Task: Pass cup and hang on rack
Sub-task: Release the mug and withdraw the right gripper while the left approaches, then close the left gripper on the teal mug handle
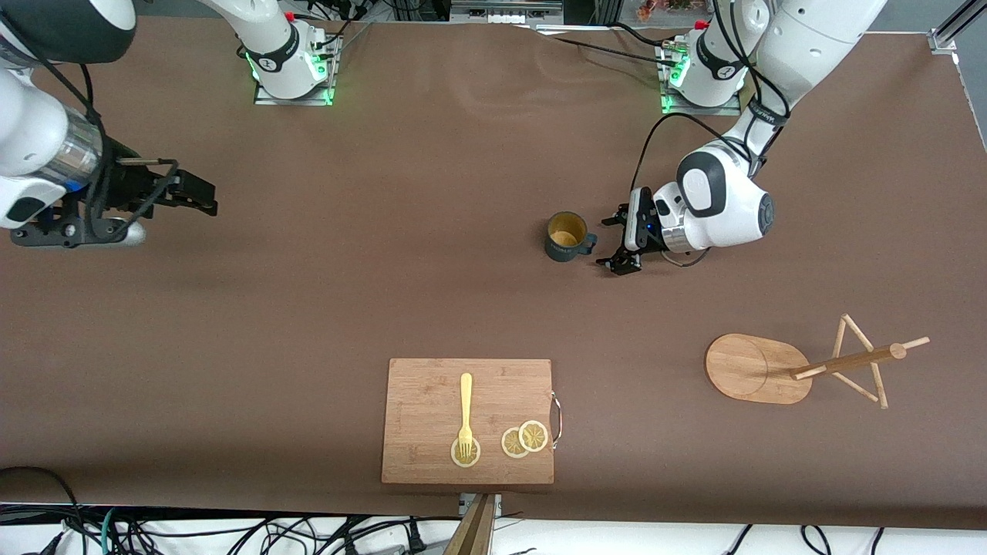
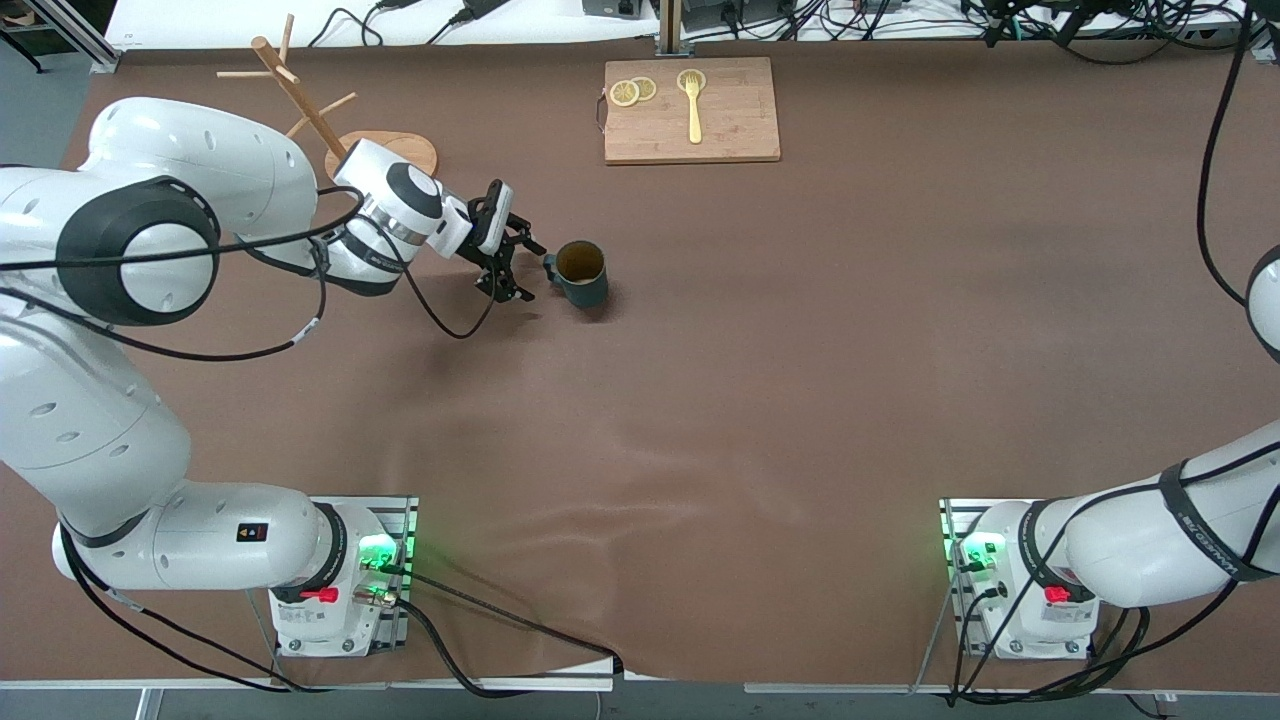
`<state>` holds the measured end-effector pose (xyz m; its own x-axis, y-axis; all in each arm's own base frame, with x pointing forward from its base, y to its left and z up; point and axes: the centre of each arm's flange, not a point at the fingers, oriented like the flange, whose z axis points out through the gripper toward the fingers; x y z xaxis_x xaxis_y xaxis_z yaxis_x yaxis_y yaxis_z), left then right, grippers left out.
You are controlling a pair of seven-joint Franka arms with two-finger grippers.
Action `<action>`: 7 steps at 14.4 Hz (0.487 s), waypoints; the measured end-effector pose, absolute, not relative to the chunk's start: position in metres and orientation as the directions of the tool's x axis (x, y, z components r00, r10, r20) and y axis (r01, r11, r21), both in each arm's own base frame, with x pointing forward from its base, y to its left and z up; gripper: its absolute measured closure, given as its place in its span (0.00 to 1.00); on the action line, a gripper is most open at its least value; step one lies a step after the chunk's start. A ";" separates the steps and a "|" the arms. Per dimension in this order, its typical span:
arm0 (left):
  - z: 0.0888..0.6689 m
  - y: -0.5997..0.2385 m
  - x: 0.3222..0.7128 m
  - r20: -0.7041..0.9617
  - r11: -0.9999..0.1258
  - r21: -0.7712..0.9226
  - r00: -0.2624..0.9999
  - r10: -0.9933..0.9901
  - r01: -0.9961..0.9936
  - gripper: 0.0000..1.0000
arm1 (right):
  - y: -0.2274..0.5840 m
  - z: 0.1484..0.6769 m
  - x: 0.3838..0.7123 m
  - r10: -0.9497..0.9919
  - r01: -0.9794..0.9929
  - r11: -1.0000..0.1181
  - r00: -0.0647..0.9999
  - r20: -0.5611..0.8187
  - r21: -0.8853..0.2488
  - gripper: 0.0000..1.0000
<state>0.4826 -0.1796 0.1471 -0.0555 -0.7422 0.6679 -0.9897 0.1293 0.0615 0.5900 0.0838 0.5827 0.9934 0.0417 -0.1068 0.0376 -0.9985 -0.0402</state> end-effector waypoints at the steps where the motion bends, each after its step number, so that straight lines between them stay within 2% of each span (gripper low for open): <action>1: 0.142 -0.180 0.482 0.676 0.130 0.058 -0.057 -0.734 -0.990 0.00 | 0.082 0.581 0.589 0.043 0.039 -0.998 0.993 -0.111 -0.041 0.00; 7: 0.135 -0.182 0.485 0.687 0.143 0.042 -0.075 -0.723 -0.989 0.00 | 0.084 0.547 0.582 0.063 0.060 -0.998 0.991 -0.117 -0.036 0.00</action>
<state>0.4855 -0.1817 0.1349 -0.0748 -0.7229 0.6869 -0.9889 0.1426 0.0424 0.5817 0.0842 0.5466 0.9911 0.0635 -0.1167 0.0597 -0.9976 -0.0357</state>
